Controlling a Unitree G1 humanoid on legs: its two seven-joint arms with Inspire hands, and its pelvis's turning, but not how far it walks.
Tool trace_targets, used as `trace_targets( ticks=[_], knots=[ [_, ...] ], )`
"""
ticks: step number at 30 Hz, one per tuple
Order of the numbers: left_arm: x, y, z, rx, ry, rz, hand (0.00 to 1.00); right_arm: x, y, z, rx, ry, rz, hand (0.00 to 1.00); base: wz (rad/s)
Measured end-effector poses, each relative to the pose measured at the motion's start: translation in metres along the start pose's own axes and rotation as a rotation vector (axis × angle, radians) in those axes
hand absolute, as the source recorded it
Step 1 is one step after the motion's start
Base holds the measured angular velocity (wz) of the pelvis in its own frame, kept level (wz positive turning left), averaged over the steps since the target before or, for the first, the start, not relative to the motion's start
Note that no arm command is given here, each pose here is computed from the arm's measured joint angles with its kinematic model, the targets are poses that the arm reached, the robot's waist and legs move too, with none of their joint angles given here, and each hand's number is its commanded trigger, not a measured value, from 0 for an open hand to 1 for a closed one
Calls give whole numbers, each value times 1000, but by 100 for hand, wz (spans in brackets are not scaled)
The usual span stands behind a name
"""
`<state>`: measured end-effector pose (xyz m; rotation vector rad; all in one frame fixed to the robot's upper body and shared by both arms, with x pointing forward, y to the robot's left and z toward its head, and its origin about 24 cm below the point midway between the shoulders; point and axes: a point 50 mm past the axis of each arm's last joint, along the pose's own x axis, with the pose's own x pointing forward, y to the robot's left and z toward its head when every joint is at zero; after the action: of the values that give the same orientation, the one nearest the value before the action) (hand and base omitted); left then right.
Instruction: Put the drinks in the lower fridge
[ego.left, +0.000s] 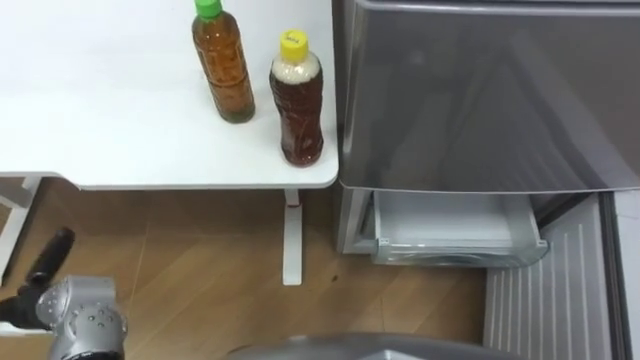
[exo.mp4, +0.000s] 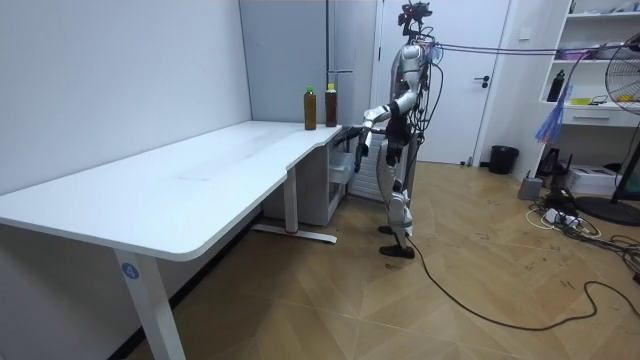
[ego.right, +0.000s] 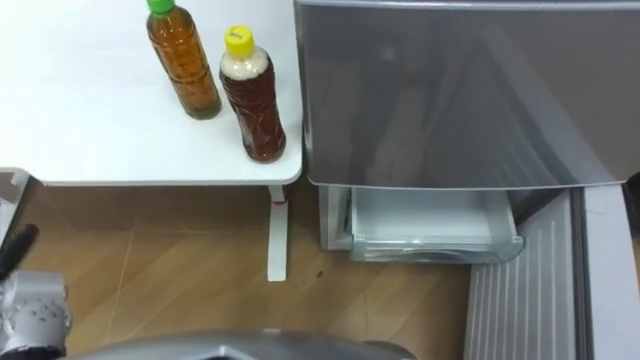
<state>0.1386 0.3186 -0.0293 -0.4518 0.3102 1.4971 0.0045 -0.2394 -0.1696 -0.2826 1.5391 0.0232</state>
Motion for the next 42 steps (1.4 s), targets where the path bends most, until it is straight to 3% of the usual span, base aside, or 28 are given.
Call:
trace_targets(
  ticks=[4,11,16,24,33,37,42],
  knots=[
    [-14,-21,32,-31,-184,-92,0,0,0,0,-7,-1,10,0,4],
    [-35,-36,58,12,-433,-202,0,0,3,-1,-12,-8,49,0,5],
    [-56,-52,71,53,-574,-367,0,0,3,0,-26,-14,86,0,3],
    [-94,-70,88,-33,-633,-678,0,0,3,3,-25,-26,148,0,2],
    [-139,-92,95,-176,-529,-1111,0,1,2,7,-38,-26,148,0,0],
    [-161,-103,82,-135,-474,-1347,0,1,0,18,-92,-43,140,0,0],
    [-178,-110,74,-77,-449,-1537,0,1,0,18,-114,-38,141,0,-5]
  ],
)
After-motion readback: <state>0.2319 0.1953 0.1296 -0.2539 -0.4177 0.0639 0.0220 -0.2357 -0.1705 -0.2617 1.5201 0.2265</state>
